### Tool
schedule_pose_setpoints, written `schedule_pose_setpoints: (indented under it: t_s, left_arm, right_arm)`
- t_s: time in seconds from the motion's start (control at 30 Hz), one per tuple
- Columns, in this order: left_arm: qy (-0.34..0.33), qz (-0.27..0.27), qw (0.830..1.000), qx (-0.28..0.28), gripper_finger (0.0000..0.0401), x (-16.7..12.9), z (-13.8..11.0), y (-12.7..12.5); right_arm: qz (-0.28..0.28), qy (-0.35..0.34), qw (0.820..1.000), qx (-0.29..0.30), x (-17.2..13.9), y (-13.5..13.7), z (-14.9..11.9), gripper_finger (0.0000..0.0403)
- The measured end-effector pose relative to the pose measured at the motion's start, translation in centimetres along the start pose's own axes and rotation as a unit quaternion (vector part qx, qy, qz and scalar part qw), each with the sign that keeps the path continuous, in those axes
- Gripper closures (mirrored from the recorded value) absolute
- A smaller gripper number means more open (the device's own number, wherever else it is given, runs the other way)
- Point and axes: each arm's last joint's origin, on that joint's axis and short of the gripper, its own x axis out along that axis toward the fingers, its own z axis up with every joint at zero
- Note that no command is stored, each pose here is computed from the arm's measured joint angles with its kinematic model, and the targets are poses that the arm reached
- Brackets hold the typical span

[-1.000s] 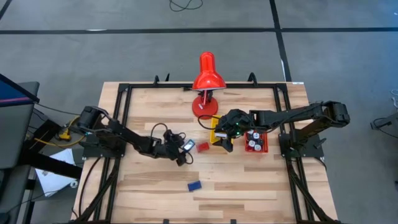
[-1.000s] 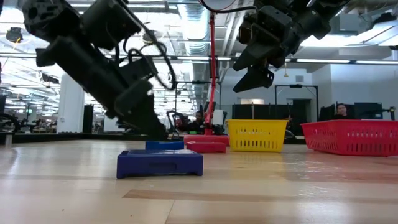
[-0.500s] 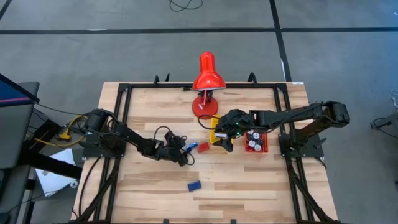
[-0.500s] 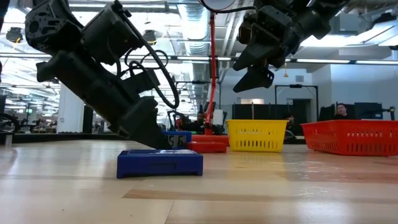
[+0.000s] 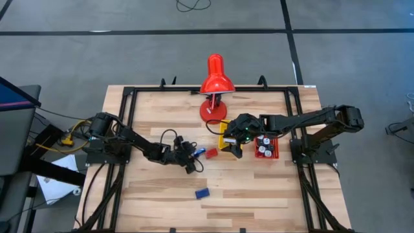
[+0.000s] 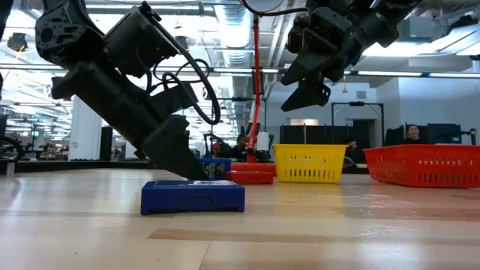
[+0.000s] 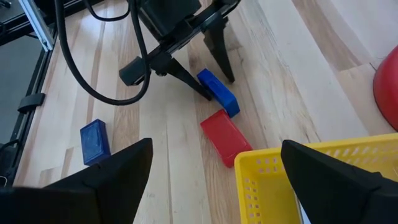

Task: Pick & Place Office items
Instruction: Put the top blue digital clock into the yellow bin

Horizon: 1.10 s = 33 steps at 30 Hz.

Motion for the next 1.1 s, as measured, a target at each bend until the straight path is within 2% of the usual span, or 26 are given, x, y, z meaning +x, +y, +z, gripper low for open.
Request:
schedule_pose_setpoints:
  t_s: [0.1,0.3,0.43,0.6,0.7,0.97,1.1]
  left_arm:
    - [0.000,-0.001,1.000,0.001,0.0267,0.0,0.0,0.0]
    - [-0.007,-0.008,1.000,-0.003,0.0348,0.0,0.1,-0.1]
    - [0.007,-0.061,0.998,-0.018,0.0348,-0.1,0.9,0.2]
    - [-0.007,-0.128,0.991,-0.046,0.0348,-0.5,3.0,0.5]
    - [-0.012,-0.150,0.988,-0.037,0.0348,-0.4,4.5,0.4]
    - [-0.014,-0.156,0.988,0.012,0.0348,-0.3,7.7,-0.5]
    - [-0.009,-0.162,0.987,0.016,0.0347,-0.4,8.6,-0.9]
  right_arm:
    - [0.000,0.000,1.000,-0.011,0.0,0.0,0.0,0.0055]
    - [0.012,-0.005,0.995,-0.098,0.1,0.8,-0.1,0.0055]
    - [0.017,-0.025,0.994,-0.109,0.2,1.5,0.1,0.0056]
    - [-0.033,-0.036,0.988,-0.144,0.1,2.3,0.5,0.0072]
    - [-0.032,-0.044,0.987,-0.154,0.0,2.9,0.8,0.0089]
    - [-0.032,-0.019,0.993,-0.111,0.0,3.1,0.3,0.0117]
    - [-0.035,-0.006,0.994,-0.099,-0.1,3.1,0.2,0.0122]
